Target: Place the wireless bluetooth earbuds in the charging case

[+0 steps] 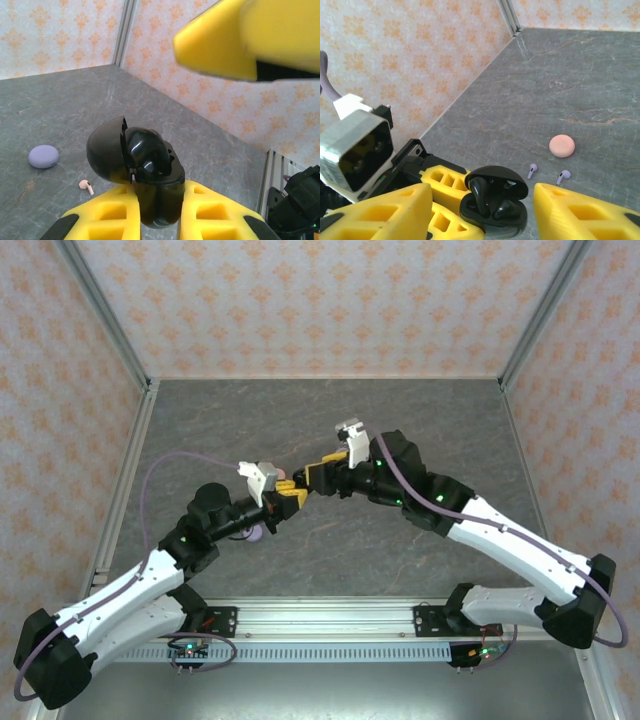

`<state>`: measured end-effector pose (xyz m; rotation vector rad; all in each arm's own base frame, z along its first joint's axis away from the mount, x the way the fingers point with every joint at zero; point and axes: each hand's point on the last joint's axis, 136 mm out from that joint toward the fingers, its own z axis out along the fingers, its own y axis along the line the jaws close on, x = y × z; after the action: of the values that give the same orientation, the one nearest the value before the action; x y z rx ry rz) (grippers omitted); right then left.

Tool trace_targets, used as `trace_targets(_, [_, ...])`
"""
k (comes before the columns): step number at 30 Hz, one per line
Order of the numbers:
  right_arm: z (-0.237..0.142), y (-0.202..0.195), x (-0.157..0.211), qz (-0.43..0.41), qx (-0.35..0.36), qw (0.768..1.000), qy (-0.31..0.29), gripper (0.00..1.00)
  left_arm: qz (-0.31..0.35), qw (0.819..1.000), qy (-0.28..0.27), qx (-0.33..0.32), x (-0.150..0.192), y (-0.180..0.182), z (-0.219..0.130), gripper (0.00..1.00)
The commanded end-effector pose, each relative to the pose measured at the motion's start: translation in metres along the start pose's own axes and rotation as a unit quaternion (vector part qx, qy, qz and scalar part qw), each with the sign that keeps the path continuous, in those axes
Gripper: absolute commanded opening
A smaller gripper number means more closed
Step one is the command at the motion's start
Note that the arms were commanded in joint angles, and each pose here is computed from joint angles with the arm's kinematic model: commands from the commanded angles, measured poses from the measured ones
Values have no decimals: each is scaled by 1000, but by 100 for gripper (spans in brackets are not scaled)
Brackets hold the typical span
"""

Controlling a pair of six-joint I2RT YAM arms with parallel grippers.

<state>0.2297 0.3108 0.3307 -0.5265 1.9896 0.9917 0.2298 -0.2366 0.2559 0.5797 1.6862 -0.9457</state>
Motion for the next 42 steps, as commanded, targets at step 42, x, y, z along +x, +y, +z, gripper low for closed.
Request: trace_targets(42, [13,-14,21,31,-119,990,71,80,205,977,24,55,-21,-32,13,0])
